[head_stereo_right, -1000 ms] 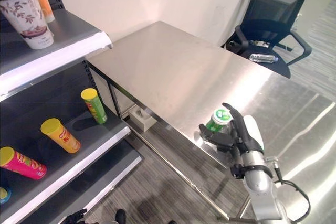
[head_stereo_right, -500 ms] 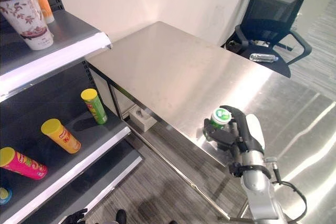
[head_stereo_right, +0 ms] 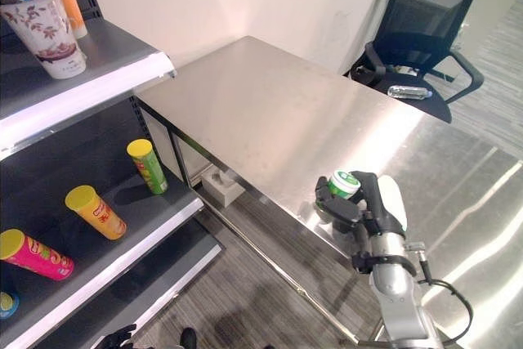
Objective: Put the goods on the table back onto the shelves and tidy them up.
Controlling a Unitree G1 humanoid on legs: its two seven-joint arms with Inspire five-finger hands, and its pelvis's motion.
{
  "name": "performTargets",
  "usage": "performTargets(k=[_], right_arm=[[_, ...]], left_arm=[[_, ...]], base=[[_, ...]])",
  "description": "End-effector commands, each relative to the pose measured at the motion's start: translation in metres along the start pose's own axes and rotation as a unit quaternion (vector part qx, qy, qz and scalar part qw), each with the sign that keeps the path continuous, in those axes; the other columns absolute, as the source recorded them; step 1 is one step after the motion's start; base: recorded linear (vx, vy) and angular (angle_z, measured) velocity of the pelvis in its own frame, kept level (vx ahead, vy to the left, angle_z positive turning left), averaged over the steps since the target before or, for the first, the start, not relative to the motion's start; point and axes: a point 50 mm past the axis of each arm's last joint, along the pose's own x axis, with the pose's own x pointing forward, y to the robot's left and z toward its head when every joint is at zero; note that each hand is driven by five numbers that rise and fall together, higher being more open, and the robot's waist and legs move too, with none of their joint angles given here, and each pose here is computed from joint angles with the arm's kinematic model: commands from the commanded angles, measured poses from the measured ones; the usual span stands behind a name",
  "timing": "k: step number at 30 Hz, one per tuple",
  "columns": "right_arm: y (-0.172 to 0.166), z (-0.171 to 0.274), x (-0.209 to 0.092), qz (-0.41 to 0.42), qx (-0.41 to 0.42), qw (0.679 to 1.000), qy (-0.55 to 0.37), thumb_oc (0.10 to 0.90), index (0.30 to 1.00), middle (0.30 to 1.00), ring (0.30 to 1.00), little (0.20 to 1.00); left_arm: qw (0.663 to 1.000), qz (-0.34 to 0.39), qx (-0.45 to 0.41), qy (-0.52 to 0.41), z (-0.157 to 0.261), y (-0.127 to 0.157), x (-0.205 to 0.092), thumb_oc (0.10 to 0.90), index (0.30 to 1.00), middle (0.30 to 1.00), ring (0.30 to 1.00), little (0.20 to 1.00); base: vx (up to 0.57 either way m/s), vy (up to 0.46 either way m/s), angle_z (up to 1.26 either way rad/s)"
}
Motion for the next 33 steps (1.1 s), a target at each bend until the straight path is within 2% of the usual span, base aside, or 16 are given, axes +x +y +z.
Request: performTargets(k=[1, 5, 6, 7, 8, 9, 10, 13, 18, 22, 23, 24, 27, 28, 33], right_arm=[[-0.032, 0.046, 0.023, -0.094, 0.000, 0.988, -0.123, 0.400, 0.300, 0.300, 0.300, 0.300], [-0.033, 0.050, 0.024, -0.093, -0.002, 0.987, -0.132, 0.400, 0.300, 0.300, 0.300, 0.300], [-0.061, 0.108, 0.031, -0.112, 0.055, 0.955, -0.268, 0.400, 0.300, 0.300, 0.300, 0.300], [-0.078, 0.158, 0.032, -0.134, 0.106, 0.909, -0.380, 0.400, 0.300, 0.300, 0.300, 0.300], [-0.078, 0.159, 0.033, -0.134, 0.106, 0.908, -0.381, 0.400, 0.300, 0.300, 0.300, 0.300], [-0.080, 0.176, 0.033, -0.128, 0.141, 0.890, -0.415, 0.400, 0.300, 0.300, 0.300, 0.300], [-0.080, 0.176, 0.033, -0.128, 0.141, 0.890, -0.415, 0.400, 0.300, 0.300, 0.300, 0.300], [-0.082, 0.213, 0.036, -0.121, 0.193, 0.848, -0.479, 0.400, 0.300, 0.300, 0.300, 0.300], [-0.104, 0.237, 0.032, -0.151, 0.136, 0.826, -0.525, 0.400, 0.300, 0.300, 0.300, 0.300], [-0.110, 0.244, 0.027, -0.153, 0.133, 0.815, -0.543, 0.400, 0.300, 0.300, 0.300, 0.300], [-0.110, 0.244, 0.027, -0.153, 0.133, 0.815, -0.543, 0.400, 0.300, 0.300, 0.300, 0.300], [-0.105, 0.245, 0.026, -0.119, 0.160, 0.813, -0.547, 0.400, 0.300, 0.300, 0.300, 0.300], [-0.105, 0.245, 0.026, -0.114, 0.162, 0.813, -0.547, 0.400, 0.300, 0.300, 0.300, 0.300], [-0.102, 0.241, 0.031, -0.084, 0.176, 0.824, -0.532, 0.400, 0.300, 0.300, 0.300, 0.300], [-0.105, 0.236, 0.032, -0.080, 0.180, 0.829, -0.524, 0.400, 0.300, 0.300, 0.300, 0.300]], left_arm=[[0.999, 0.015, 0.027, -0.034, 0.018, 0.010, 0.005, 0.800, 0.900, 0.900, 0.900, 0.900], [0.999, 0.016, 0.027, -0.033, 0.018, 0.011, 0.005, 0.800, 0.900, 0.900, 0.900, 0.900], [0.999, 0.019, 0.017, -0.042, 0.023, 0.015, 0.005, 0.800, 0.900, 0.900, 0.900, 0.900], [0.999, 0.016, 0.018, -0.040, 0.025, 0.014, 0.006, 0.800, 0.900, 0.900, 0.900, 0.900], [0.999, 0.016, 0.016, -0.042, 0.026, 0.014, 0.006, 0.800, 0.900, 0.900, 0.900, 0.900], [0.999, 0.014, 0.014, -0.039, 0.026, 0.012, 0.007, 0.800, 0.900, 0.900, 0.900, 0.900], [0.999, 0.014, 0.014, -0.039, 0.026, 0.012, 0.007, 0.800, 0.900, 0.900, 0.900, 0.900], [0.999, 0.011, 0.010, -0.033, 0.023, 0.010, 0.006, 0.800, 0.900, 0.900, 0.900, 0.900], [0.999, 0.011, 0.010, -0.034, 0.028, 0.008, 0.009, 0.800, 0.900, 0.900, 0.900, 0.900], [0.999, 0.004, 0.018, -0.039, 0.031, 0.007, 0.009, 0.800, 0.900, 0.900, 0.900, 0.900], [0.999, 0.004, 0.018, -0.039, 0.031, 0.007, 0.009, 0.800, 0.900, 0.900, 0.900, 0.900], [0.999, 0.002, 0.019, -0.030, 0.029, 0.006, 0.010, 0.800, 0.900, 0.900, 0.900, 0.900], [0.999, 0.003, 0.018, -0.029, 0.028, 0.006, 0.010, 0.800, 0.900, 0.900, 0.900, 0.900], [0.999, -0.003, 0.022, -0.027, 0.027, 0.005, 0.009, 0.800, 0.900, 0.900, 0.900, 0.900], [0.999, -0.011, 0.031, -0.027, 0.029, 0.000, 0.011, 0.800, 0.900, 0.900, 0.900, 0.900]], base=[[0.00, 0.000, 0.00], [-0.01, -0.028, 0.00], [-0.11, -0.224, 0.00], [-0.12, -0.225, -0.09], [-0.12, -0.174, 0.14], [-0.06, -0.064, 0.16], [-0.07, -0.110, 0.33], [-0.10, -0.120, 0.25], [-0.22, -0.148, 0.55], [-0.15, -0.049, 0.89], [-0.17, 0.047, 0.45], [-0.12, 0.040, 0.27], [-0.07, 0.051, 0.56], [-0.10, 0.167, 0.63], [-0.06, 0.137, 0.73]])
